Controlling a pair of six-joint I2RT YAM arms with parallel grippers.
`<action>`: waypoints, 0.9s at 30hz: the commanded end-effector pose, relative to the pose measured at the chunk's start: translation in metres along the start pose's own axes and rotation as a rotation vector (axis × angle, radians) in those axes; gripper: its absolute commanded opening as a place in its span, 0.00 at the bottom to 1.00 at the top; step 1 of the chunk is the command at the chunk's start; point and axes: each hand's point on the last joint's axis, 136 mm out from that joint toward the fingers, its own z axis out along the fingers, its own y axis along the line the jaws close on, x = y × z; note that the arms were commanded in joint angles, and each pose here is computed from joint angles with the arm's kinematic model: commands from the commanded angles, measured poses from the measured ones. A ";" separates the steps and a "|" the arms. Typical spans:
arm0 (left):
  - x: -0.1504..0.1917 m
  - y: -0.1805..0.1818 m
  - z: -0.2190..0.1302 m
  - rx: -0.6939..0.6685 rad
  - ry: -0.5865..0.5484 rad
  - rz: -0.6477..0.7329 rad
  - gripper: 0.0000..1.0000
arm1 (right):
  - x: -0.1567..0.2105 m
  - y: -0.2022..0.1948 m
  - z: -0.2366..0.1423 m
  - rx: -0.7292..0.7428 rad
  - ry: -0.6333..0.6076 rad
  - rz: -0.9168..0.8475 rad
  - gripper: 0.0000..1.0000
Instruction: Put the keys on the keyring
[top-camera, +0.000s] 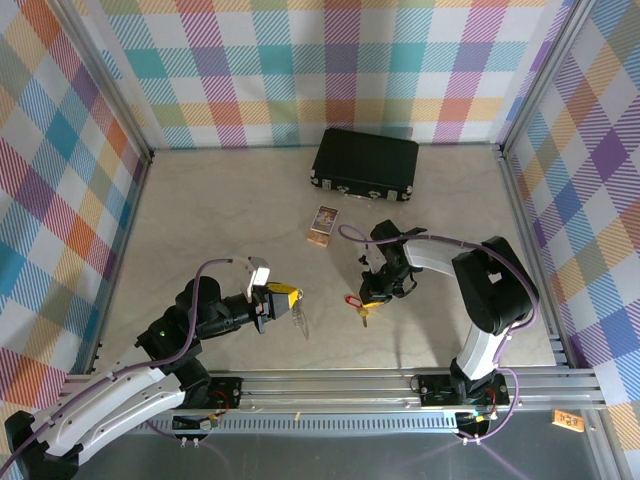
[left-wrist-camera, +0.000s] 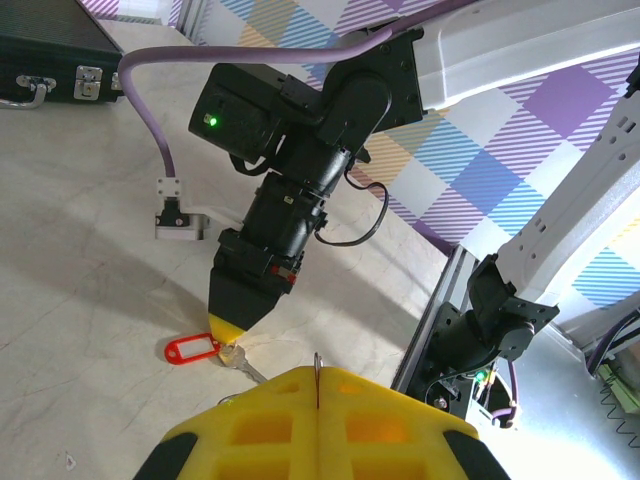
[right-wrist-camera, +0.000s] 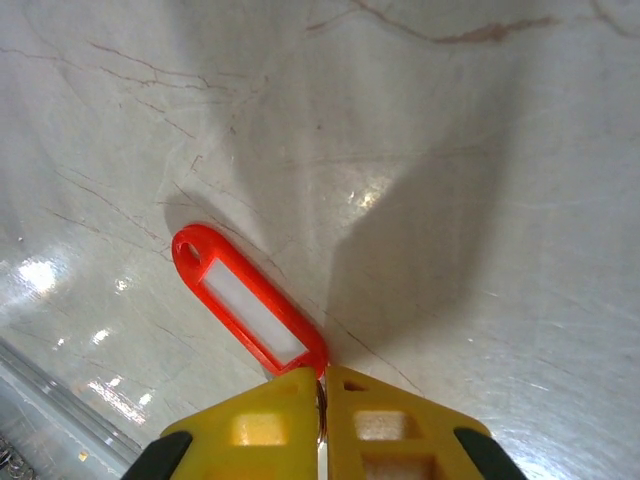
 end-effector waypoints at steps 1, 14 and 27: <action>-0.009 -0.010 -0.001 0.044 -0.040 0.016 0.00 | 0.007 0.004 -0.004 -0.005 -0.001 -0.035 0.09; -0.010 -0.009 0.001 0.041 -0.039 0.016 0.00 | 0.004 0.018 -0.025 -0.006 -0.119 -0.130 0.03; -0.020 -0.016 -0.002 0.057 -0.062 0.024 0.00 | 0.007 0.094 -0.092 -0.129 -0.506 -0.476 0.00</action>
